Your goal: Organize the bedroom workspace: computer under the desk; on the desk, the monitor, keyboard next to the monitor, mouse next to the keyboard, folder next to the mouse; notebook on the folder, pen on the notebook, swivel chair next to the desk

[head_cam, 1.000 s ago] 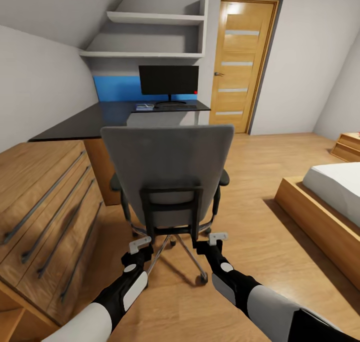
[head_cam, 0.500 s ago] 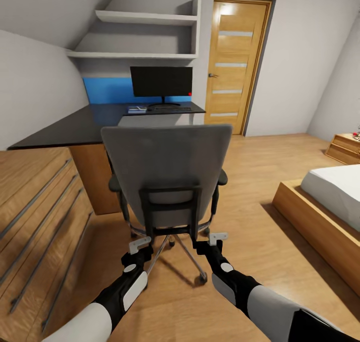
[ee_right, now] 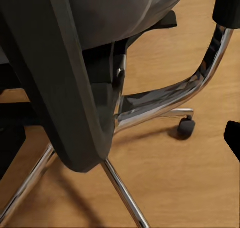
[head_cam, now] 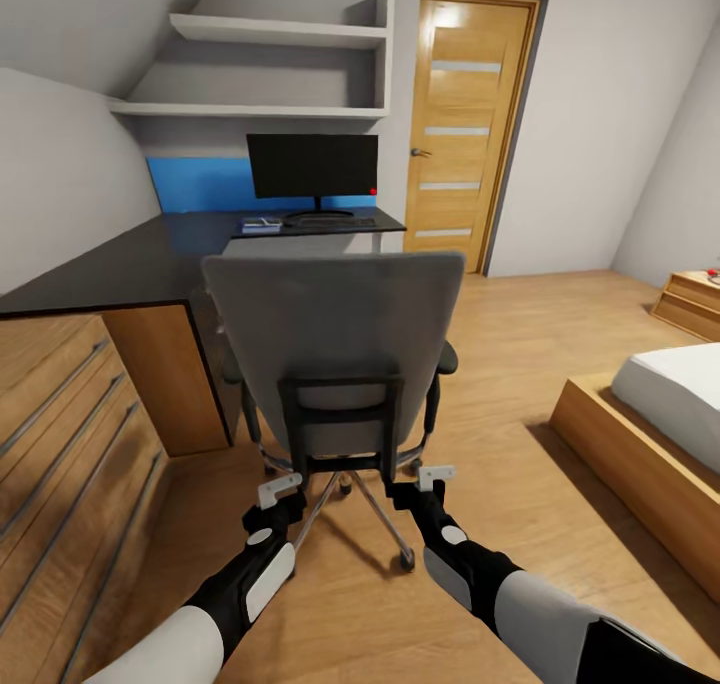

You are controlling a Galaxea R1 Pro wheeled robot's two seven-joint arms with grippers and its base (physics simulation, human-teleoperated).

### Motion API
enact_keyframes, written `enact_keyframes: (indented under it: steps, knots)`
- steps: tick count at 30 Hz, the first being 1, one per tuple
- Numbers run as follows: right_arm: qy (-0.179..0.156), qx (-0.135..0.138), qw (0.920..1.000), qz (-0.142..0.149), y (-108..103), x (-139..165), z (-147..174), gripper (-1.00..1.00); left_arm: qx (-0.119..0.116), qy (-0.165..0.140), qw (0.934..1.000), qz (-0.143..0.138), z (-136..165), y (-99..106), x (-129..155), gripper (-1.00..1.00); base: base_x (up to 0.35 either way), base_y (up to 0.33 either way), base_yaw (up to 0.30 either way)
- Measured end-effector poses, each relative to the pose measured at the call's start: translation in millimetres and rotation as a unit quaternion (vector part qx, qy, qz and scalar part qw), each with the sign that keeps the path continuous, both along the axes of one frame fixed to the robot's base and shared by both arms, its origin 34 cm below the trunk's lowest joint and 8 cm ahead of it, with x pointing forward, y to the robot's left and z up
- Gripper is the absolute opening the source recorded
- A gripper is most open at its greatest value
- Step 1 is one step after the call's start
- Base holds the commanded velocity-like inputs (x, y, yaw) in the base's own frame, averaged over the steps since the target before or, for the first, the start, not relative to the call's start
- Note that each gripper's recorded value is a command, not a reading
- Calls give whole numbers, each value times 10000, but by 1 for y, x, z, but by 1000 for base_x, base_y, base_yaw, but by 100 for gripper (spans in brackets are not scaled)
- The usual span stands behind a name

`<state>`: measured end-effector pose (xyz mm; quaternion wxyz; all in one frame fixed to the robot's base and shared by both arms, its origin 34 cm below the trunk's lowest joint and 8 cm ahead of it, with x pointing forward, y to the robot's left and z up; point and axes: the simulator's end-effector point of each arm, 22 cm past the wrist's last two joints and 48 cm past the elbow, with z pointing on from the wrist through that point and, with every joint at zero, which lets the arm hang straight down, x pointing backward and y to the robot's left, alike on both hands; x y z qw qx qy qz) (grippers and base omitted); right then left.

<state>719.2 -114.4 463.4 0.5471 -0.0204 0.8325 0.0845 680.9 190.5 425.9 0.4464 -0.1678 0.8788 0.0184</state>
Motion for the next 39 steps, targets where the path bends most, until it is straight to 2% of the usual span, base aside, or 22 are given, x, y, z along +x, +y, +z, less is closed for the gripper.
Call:
enact_keyframes:
  steps: [17, 28, 34, 39]
  knots:
    - [-13, 2, 10000, 16, 2, 0, 1, 100, 28, -9, 10000, -21, 1, 1, 1, 100, 325, 0, 3]
    - [-20, -26, 10000, 84, 5, -1, 1, 100, 11, 4, 10000, -5, 0, 1, 0, 100, 326, 0, 149]
    - [9, 32, 10000, -55, -1, 0, 0, 100, 26, -14, 10000, -30, 1, 0, 1, 100, 326, 0, 18]
    - [5, 23, 10000, -32, 0, 0, 0, 100, 29, -11, 10000, -19, 1, 1, 1, 100, 326, 0, 1]
